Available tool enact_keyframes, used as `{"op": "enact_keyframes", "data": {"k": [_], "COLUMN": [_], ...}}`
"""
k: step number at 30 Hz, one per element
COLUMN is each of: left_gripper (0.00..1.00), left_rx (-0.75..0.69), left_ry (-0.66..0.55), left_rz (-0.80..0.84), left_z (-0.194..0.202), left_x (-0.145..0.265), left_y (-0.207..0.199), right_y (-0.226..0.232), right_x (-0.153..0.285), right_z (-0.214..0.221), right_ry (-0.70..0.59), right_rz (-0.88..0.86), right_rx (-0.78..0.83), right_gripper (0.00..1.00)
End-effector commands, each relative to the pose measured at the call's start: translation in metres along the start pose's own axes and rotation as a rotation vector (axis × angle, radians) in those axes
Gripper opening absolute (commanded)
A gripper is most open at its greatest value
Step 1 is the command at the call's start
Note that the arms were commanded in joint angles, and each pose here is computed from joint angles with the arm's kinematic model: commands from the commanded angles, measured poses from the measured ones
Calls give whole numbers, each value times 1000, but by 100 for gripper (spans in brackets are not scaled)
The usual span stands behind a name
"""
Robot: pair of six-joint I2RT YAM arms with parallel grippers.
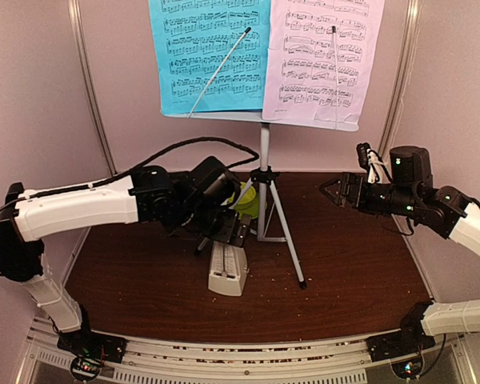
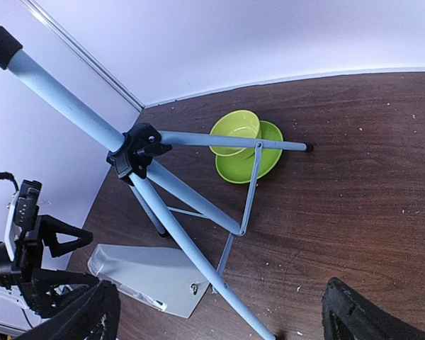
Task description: Set up the instrument practice props
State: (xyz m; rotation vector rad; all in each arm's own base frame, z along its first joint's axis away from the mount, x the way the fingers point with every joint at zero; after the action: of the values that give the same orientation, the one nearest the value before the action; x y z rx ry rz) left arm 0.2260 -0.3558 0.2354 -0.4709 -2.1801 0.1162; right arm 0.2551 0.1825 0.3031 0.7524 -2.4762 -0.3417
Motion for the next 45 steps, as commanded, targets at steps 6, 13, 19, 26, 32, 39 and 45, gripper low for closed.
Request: {"op": "enact_keyframes", "data": {"k": [6, 13, 19, 26, 32, 39, 45], "left_gripper": [98, 91, 71, 55, 50, 47, 50], "left_rx": [46, 259, 287, 256, 160, 139, 212], "left_ry": [-176, -222, -60, -1, 44, 38, -45], "left_rz": [364, 255, 121, 137, 254, 373, 403], "left_z": [9, 31, 65, 72, 87, 103, 105], "left_x": [53, 30, -16, -58, -72, -70, -49], "left_y": [19, 93, 117, 102, 60, 23, 42], "right_y": [1, 5, 11, 22, 37, 60, 97], "right_x": [6, 10, 13, 11, 12, 5, -16], "right_z": [-1, -1, 3, 7, 5, -2, 6], "right_ry": [-30, -36, -21, -16, 25, 37, 77], "right_rz": [11, -22, -48, -79, -81, -58, -82], "right_rx": [-10, -40, -40, -78, -81, -55, 6], "right_gripper": [100, 100, 100, 100, 100, 100, 100]}}
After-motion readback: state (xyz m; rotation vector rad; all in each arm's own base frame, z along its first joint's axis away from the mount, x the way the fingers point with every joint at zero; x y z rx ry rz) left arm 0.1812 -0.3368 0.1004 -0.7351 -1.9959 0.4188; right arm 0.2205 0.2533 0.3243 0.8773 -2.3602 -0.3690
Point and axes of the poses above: each gripper's point midway between its finger pads, its own x axis back along the fingers, its own y axis along the line the jaws close on, z = x × y, the point moved 3 cm from there along x, back along the fingers, and after that the axes turned 10 degrees about x, right-handed, at the moved point
